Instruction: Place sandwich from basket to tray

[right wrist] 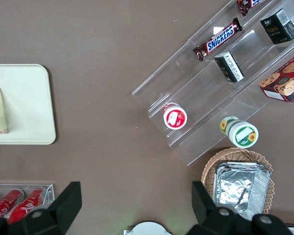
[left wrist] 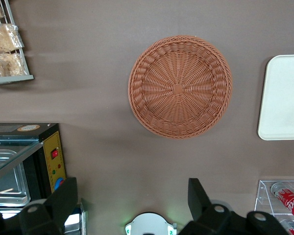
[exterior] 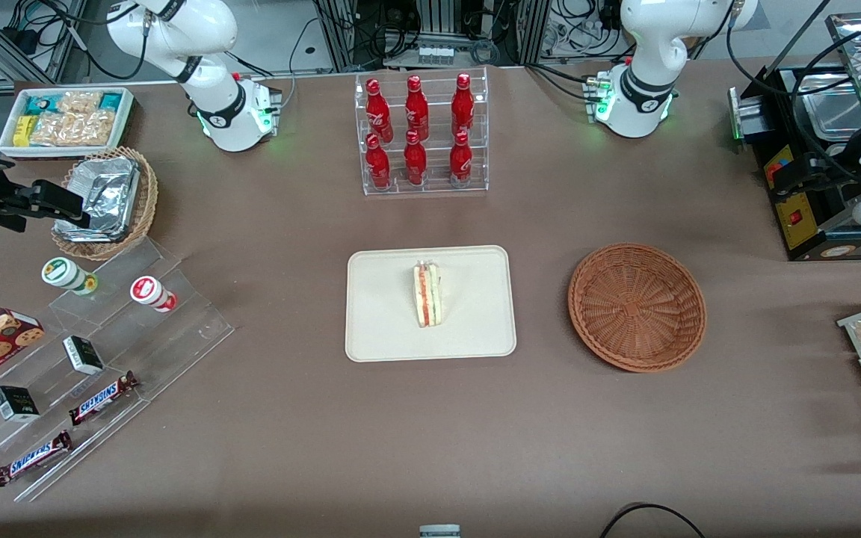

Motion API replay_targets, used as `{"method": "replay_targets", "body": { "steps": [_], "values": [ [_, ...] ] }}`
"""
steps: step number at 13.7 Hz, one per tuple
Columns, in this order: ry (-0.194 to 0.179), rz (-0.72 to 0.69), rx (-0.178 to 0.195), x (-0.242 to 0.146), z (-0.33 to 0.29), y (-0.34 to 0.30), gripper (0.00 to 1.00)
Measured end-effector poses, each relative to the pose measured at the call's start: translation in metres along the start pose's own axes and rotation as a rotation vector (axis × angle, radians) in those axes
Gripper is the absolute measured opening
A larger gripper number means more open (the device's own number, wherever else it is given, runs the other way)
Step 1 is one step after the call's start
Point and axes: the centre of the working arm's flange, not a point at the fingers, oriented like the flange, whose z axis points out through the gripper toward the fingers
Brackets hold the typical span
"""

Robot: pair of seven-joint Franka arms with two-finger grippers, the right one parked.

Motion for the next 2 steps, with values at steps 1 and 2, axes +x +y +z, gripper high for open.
{"method": "replay_targets", "body": {
  "steps": [1, 2],
  "values": [
    [0.002, 0.000, 0.000, 0.0000, -0.0003, 0.0000, 1.00],
    [0.004, 0.000, 0.000, 0.0001, -0.0007, 0.0000, 1.00]
  ]
}}
